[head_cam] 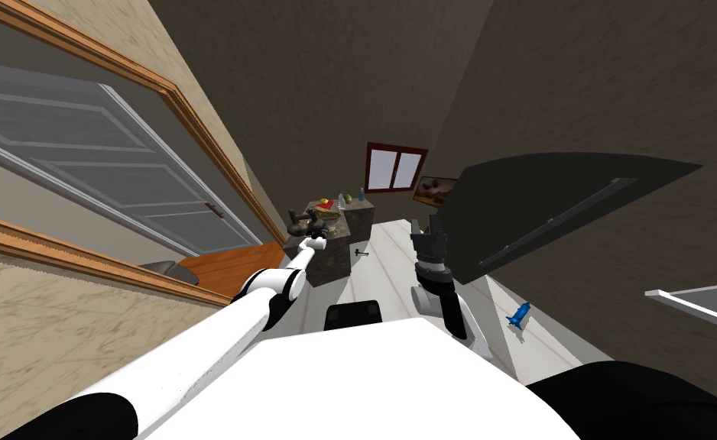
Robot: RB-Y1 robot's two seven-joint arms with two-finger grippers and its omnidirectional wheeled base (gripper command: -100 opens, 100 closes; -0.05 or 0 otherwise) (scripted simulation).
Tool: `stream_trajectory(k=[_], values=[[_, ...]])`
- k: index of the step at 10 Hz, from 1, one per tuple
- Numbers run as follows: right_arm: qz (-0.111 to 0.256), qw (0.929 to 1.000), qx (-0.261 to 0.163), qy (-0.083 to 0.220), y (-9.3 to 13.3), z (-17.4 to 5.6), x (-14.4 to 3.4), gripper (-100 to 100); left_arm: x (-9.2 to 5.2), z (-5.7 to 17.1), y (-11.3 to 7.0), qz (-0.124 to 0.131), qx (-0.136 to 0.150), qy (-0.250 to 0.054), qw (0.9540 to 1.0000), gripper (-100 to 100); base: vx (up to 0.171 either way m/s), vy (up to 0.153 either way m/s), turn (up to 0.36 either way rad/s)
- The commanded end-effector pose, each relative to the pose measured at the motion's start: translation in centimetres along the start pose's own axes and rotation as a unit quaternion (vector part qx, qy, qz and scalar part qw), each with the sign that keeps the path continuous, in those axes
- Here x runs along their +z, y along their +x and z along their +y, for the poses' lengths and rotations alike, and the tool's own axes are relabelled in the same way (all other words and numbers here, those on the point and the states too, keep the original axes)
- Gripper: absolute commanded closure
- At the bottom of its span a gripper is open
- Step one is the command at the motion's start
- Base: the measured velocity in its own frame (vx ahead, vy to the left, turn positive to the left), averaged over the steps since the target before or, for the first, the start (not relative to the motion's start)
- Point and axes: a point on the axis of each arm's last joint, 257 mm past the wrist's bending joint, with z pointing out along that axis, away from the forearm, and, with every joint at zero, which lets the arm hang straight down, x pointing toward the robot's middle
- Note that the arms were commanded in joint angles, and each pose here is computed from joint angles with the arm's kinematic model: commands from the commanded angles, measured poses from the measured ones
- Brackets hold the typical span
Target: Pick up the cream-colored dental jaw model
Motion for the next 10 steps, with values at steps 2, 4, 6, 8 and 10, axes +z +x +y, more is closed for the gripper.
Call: stream_trajectory(k=[2,4,6,8,10], values=[[0.0,1.0,0.0,0.0,0.0,0.0,0.0,0,0.0,0.0,0.0,0.0,0.0,0.0,1.0,100,0.0,0.0,0.0],[0.0,1.0,0.0,0.0,0.0,0.0,0.0,0,0.0,0.0,0.0,0.0,0.0,0.0,1.0,100,0.0,0.0,0.0],[0.0,1.0,0.0,0.0,0.0,0.0,0.0,0,-0.4,2.6,-0.2,-0.001,0.009,-0.025,0.9997,100,0.038,-0.001,-0.002],[0.0,1.0,0.0,0.0,0.0,0.0,0.0,0,-0.8,2.1,-0.8,-0.006,0.006,-0.012,0.9999,100,0.064,0.0,0.002],[0.0,1.0,0.0,0.0,0.0,0.0,0.0,0,-1.2,4.3,-0.9,-0.007,0.015,-0.035,0.9993,100,0.032,0.001,0.006]])
